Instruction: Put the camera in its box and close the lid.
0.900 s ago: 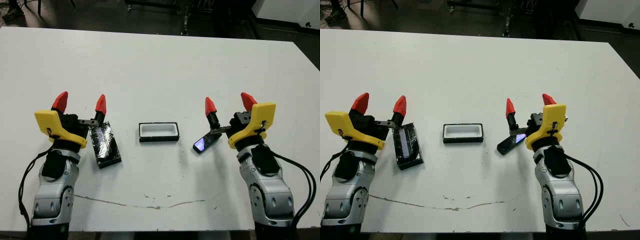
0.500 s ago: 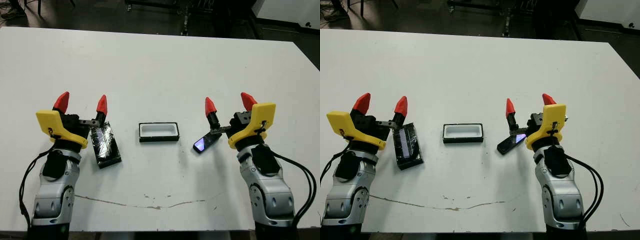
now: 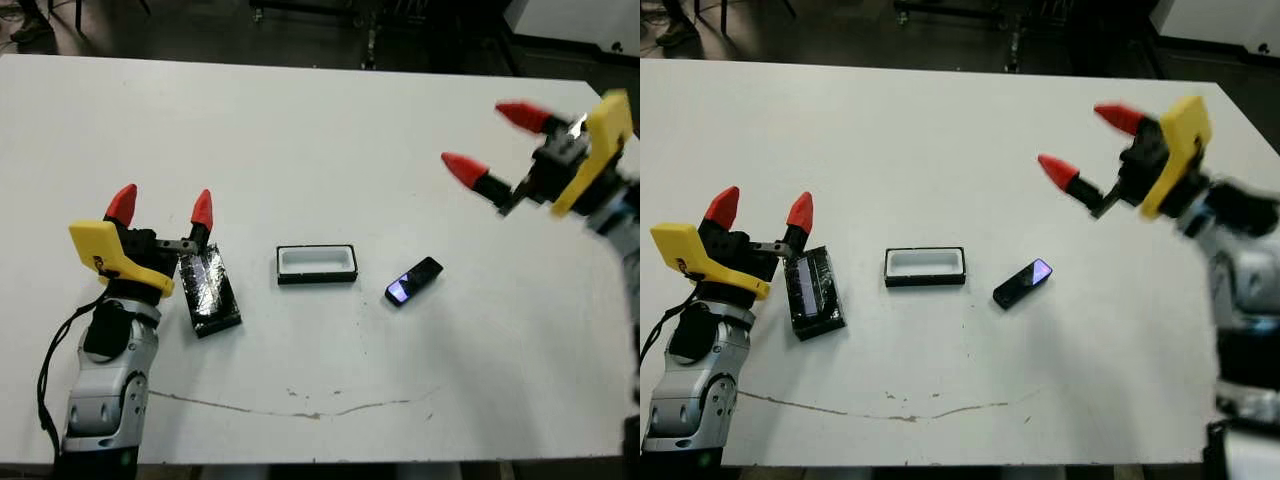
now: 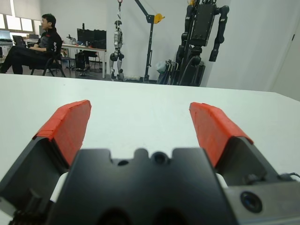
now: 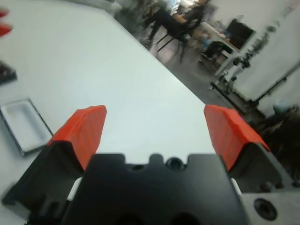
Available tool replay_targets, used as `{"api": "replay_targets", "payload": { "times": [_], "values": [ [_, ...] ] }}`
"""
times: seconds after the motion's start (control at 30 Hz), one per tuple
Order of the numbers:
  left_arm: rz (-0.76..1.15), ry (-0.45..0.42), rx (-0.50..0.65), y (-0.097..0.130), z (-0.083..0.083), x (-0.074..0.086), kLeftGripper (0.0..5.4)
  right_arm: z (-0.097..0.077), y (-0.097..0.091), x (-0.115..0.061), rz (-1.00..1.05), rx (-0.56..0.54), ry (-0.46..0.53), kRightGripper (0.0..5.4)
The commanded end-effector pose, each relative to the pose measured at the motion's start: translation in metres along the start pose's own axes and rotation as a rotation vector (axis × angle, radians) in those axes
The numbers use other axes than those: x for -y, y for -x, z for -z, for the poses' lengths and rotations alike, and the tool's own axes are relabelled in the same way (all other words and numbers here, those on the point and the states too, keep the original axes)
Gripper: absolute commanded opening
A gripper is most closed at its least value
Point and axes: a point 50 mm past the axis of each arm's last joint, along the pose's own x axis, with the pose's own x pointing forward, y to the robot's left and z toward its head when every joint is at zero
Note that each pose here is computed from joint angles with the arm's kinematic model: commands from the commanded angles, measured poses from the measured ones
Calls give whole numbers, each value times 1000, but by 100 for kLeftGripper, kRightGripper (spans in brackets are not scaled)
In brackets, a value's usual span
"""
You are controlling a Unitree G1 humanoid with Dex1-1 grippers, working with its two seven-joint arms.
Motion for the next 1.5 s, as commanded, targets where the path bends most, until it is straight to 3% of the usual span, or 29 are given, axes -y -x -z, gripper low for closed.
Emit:
{"api": "replay_targets", "payload": {
  "times": [0.03,0.2,0.4,0.5,0.73,0.93,1.5],
  "values": [
    [-8,-5,-11,1,2,-2,537,-11,-1,10,-131,-112,162,540],
    [-7,-10,-16,2,2,-2,537,-20,-12,9,-357,-274,308,540],
    [-9,-10,-16,2,3,-1,537,-30,-31,-14,-592,-387,639,540],
    [-9,-6,-16,2,3,-1,537,-33,-38,-26,-687,-469,731,540],
    [-12,0,-24,2,2,-1,537,-34,-42,-47,-826,-540,805,540],
    [-5,0,-16,0,1,0,537,-27,-42,-61,-893,-522,784,540],
    [0,4,-13,-1,2,2,537,-3,-49,-74,-994,-547,755,540]
  ]
}}
